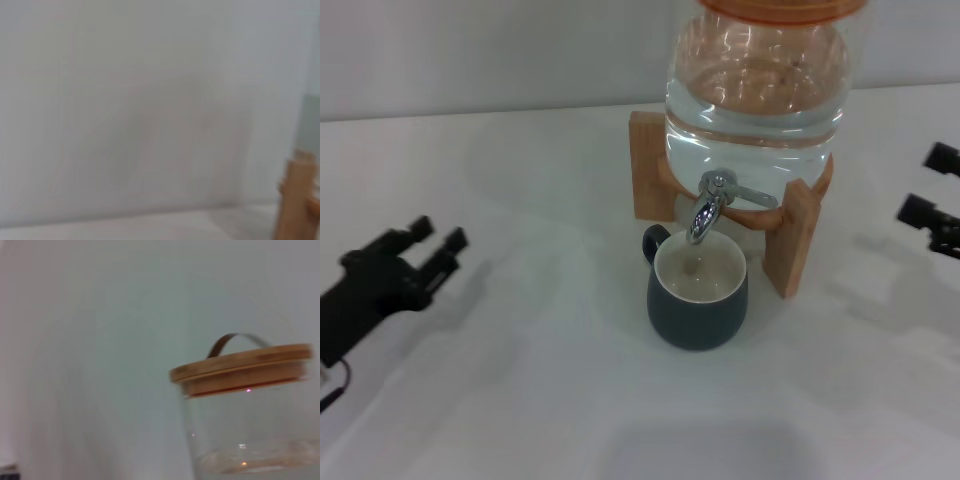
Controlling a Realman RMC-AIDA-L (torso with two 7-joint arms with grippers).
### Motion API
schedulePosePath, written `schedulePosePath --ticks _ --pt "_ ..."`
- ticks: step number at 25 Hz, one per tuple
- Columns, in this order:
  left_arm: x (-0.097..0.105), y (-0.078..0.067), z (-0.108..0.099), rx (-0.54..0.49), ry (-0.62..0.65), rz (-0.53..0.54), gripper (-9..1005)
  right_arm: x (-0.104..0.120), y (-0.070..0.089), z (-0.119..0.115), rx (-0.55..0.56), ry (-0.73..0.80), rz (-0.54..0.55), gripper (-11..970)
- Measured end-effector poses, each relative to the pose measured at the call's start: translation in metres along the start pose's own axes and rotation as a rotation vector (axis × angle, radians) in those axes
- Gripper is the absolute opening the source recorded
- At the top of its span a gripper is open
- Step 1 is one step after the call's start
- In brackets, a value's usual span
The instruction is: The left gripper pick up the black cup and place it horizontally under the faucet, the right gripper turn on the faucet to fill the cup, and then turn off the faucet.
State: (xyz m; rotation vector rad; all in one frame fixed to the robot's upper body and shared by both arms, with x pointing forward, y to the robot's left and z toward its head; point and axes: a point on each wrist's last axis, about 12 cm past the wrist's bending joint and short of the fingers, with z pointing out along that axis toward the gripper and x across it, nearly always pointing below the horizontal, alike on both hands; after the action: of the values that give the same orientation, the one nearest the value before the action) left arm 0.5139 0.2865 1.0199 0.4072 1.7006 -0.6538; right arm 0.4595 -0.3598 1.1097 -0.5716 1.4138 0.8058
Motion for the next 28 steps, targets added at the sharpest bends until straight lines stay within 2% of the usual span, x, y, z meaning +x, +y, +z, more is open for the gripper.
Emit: schedulePosePath --ticks 4,13,28 --pt "-0.001 0.008 -0.015 -0.071 -0.049 -0.019 502 -0.009 0.001 0.029 -0.095 0.114 0.025 854" --pt "0.004 0.013 -0.033 -0.143 -0.08 -0.052 499 -0.011 0.006 0.065 -0.166 0.245 0.041 853" --pt "0.004 0.012 -0.035 -0.141 -0.087 -0.054 495 -0.008 0.007 0.09 -0.18 0.31 0.068 852"
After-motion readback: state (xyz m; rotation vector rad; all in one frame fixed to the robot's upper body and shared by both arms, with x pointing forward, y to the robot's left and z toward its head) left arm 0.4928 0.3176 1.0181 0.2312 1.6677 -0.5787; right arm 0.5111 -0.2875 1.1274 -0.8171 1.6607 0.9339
